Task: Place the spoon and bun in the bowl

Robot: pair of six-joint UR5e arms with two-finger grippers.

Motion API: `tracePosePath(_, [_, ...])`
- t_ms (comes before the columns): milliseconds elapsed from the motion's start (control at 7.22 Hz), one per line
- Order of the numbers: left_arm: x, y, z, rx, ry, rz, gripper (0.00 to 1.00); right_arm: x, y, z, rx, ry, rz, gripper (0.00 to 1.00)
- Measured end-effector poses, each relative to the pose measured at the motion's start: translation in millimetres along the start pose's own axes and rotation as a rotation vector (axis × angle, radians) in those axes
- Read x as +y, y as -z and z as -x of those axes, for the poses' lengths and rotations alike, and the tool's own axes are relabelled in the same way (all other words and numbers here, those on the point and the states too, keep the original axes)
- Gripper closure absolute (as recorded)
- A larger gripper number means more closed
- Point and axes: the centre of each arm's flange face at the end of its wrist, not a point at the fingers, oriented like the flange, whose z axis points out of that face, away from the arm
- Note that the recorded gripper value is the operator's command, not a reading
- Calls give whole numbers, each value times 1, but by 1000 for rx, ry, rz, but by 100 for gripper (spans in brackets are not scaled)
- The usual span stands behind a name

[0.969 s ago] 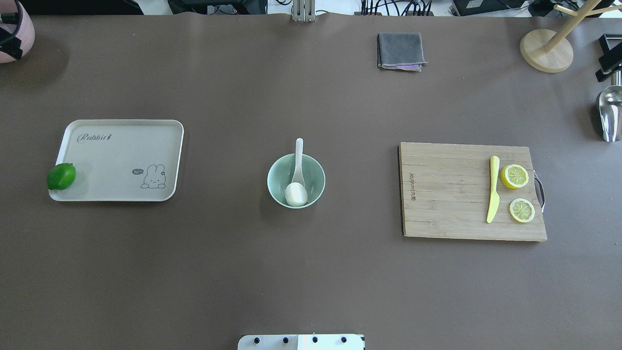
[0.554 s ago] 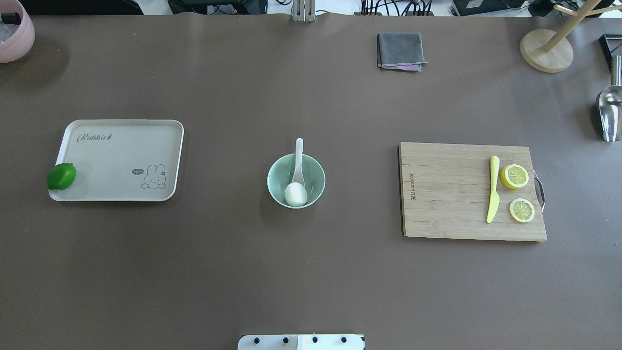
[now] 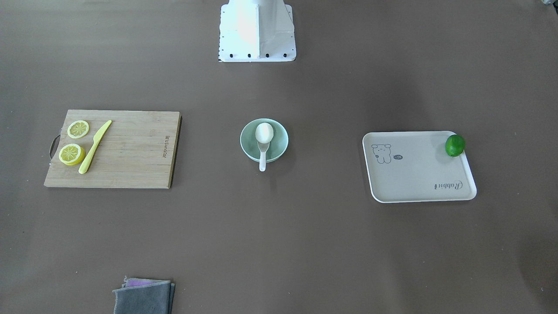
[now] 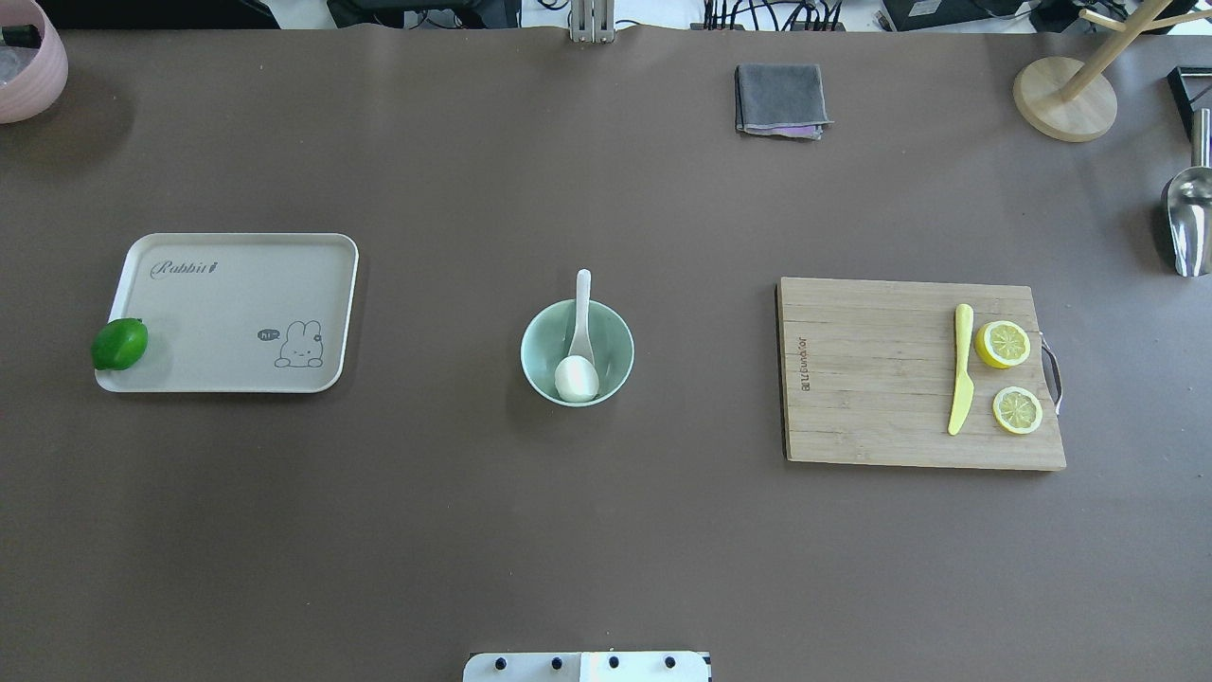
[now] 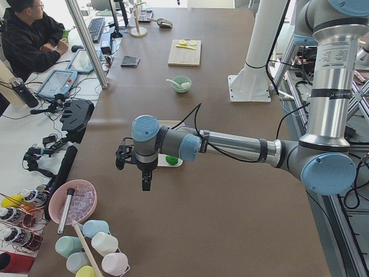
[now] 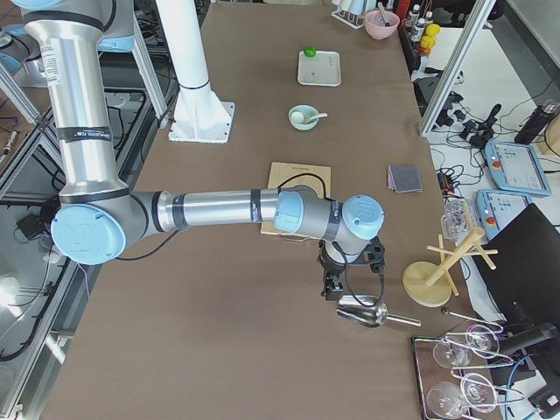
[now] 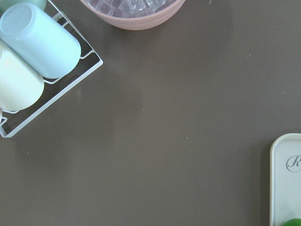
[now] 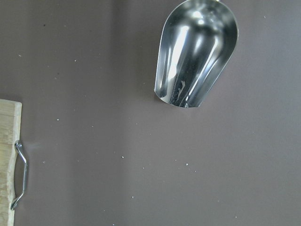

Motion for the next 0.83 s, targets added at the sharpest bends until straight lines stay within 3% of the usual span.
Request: tracePosePath(831, [1, 1, 4, 6, 5, -1, 2, 4, -4, -3, -3, -21, 6, 0])
